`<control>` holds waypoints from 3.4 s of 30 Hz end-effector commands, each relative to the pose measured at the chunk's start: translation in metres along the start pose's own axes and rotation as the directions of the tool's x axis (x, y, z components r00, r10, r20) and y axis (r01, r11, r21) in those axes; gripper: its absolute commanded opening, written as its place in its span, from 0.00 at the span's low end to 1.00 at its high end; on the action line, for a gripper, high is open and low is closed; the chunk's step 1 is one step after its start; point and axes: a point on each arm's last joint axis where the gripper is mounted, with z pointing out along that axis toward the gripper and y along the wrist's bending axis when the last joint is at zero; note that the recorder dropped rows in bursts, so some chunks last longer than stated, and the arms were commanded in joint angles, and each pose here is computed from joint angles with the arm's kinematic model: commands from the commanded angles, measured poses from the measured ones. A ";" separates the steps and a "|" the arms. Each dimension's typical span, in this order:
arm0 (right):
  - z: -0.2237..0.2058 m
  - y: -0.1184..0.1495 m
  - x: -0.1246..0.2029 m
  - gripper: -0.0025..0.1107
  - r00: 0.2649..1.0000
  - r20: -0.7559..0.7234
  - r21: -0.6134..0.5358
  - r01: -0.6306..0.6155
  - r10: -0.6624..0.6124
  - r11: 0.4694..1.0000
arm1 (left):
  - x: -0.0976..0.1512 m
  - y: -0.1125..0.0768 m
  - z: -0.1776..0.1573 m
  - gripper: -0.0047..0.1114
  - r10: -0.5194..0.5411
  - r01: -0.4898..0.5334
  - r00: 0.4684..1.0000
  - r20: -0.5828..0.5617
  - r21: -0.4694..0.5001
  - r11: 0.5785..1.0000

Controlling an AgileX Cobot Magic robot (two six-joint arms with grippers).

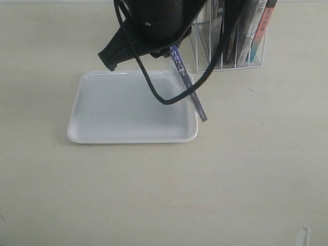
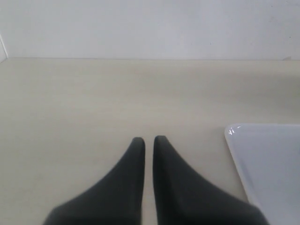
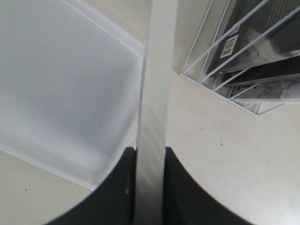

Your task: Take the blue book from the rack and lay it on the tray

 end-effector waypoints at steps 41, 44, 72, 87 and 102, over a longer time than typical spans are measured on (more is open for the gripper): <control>-0.025 0.036 -0.034 0.46 0.978 -0.087 -0.358 -0.210 0.192 0.910 | 0.001 0.000 0.000 0.09 0.006 -0.006 1.000 0.004 0.008 1.000; -0.034 0.031 -0.036 0.25 0.985 -0.048 -0.375 -0.172 0.166 0.911 | 0.001 0.000 0.000 0.09 0.006 -0.006 1.000 0.004 0.008 1.000; -0.039 0.030 -0.045 0.02 0.990 0.093 -0.402 -0.059 0.105 0.914 | 0.001 0.000 0.000 0.09 0.006 -0.006 1.000 0.004 0.008 1.000; -0.130 -0.007 -0.029 0.02 0.832 0.538 -0.429 0.130 0.137 0.894 | 0.001 0.000 0.000 0.09 0.006 -0.006 1.000 0.004 0.008 1.000; -0.107 -0.124 0.216 0.02 0.367 0.895 -0.328 0.154 0.254 0.932 | 0.001 0.000 0.000 0.09 0.006 -0.006 1.000 0.004 0.008 1.000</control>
